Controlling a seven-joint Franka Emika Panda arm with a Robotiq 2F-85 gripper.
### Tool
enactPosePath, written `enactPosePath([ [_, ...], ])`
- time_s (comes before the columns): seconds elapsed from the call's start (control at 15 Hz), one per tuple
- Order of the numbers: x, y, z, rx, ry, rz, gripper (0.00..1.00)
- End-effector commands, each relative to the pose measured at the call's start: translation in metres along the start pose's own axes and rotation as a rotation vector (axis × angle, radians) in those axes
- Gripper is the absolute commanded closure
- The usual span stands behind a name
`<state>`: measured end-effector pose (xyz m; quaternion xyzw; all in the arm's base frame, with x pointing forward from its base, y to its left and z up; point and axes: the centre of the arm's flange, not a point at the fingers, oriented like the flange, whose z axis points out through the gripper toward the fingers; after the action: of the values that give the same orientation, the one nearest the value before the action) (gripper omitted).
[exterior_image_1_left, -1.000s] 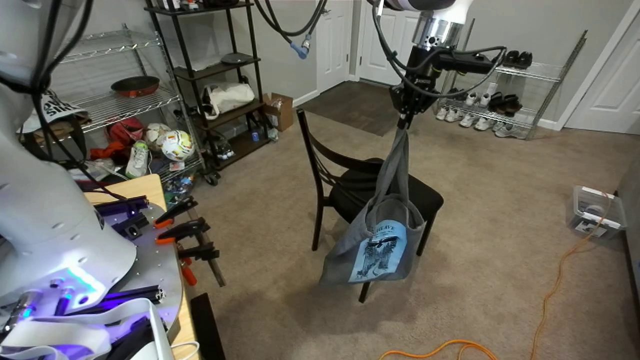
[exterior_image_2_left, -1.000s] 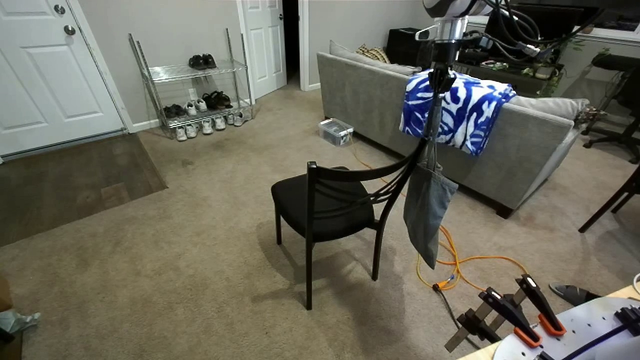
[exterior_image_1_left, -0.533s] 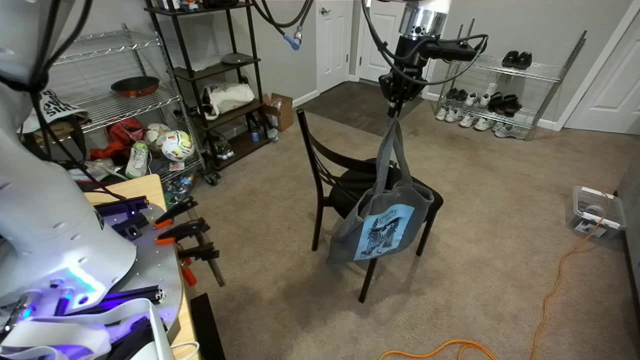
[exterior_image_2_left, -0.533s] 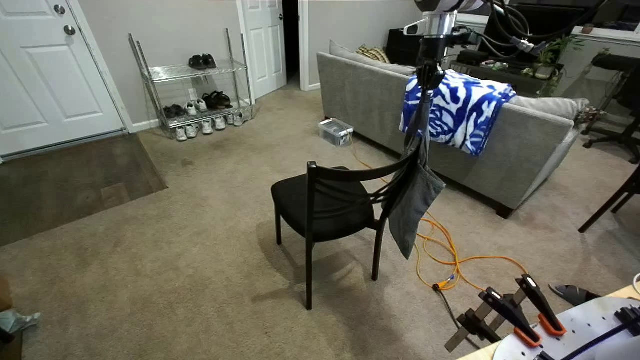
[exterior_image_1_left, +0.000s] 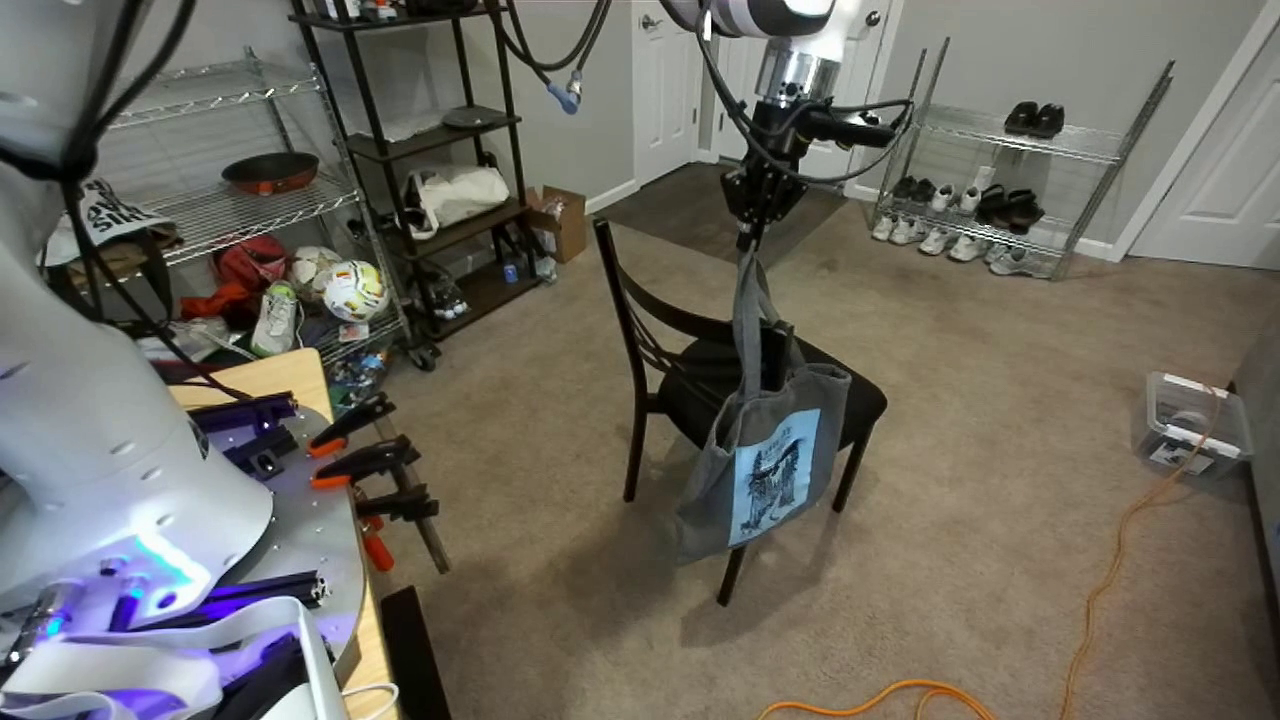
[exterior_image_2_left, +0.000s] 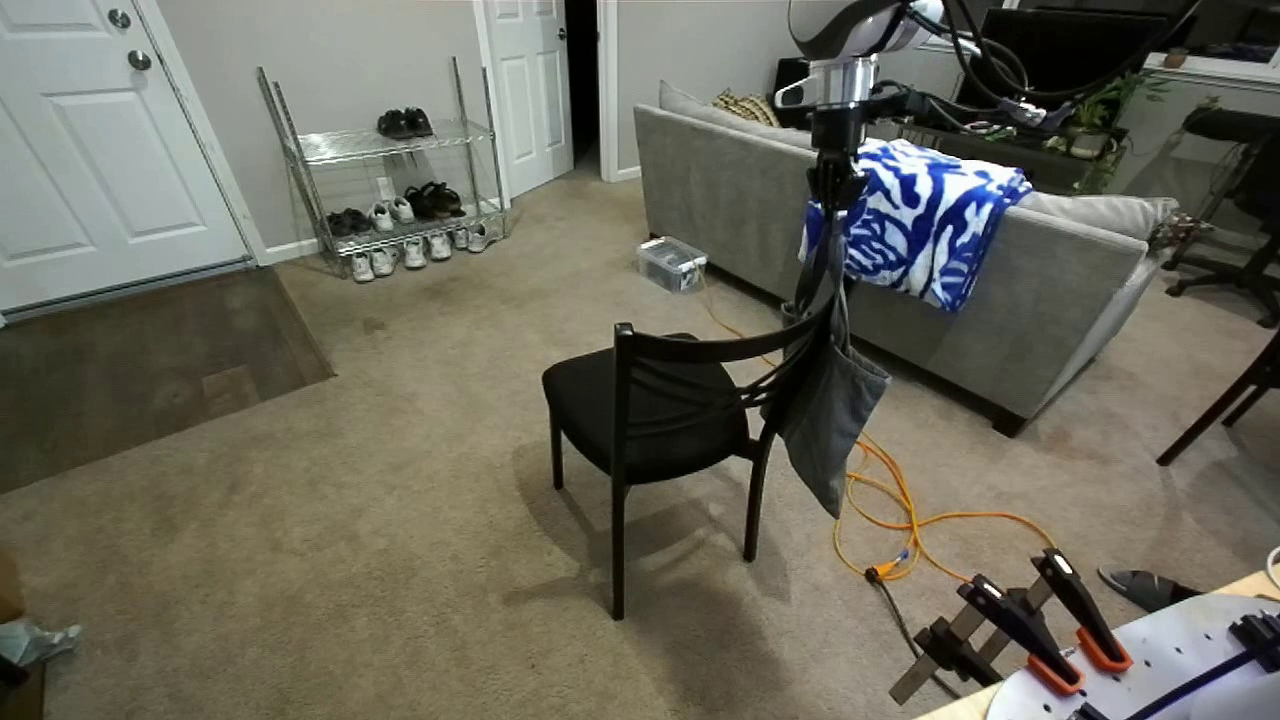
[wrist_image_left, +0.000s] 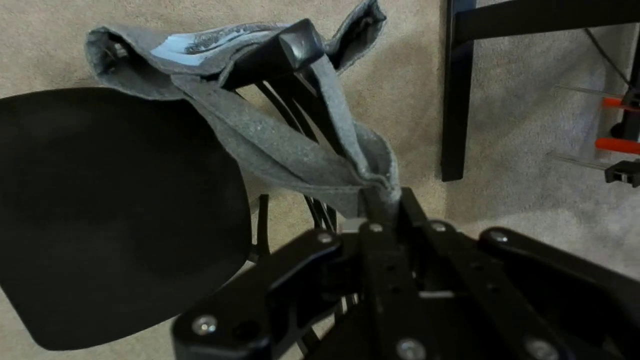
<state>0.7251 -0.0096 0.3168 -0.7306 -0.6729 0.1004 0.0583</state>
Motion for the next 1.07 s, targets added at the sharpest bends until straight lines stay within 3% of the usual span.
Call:
enactPosePath([
  [0.0,0.0025,-0.0128,0.004,0.017,-0.028,-0.032,0.86],
  [0.07,0.0032,-0.0129,0.0058,0.022,-0.027,-0.026,0.63],
  [0.2,0.0022,-0.0121,0.0069,0.029,-0.03,-0.025,0.6],
  [0.53,0.0036,-0.0099,0.0078,0.037,-0.034,-0.015,0.29],
  [0.6,0.0048,-0.003,0.008,0.026,-0.01,-0.009,0.49],
  [0.8,0.0048,-0.0033,0.0084,0.029,-0.01,-0.009,0.3],
  [1.0,0.0048,-0.0033,0.0084,0.029,-0.01,-0.009,0.29],
])
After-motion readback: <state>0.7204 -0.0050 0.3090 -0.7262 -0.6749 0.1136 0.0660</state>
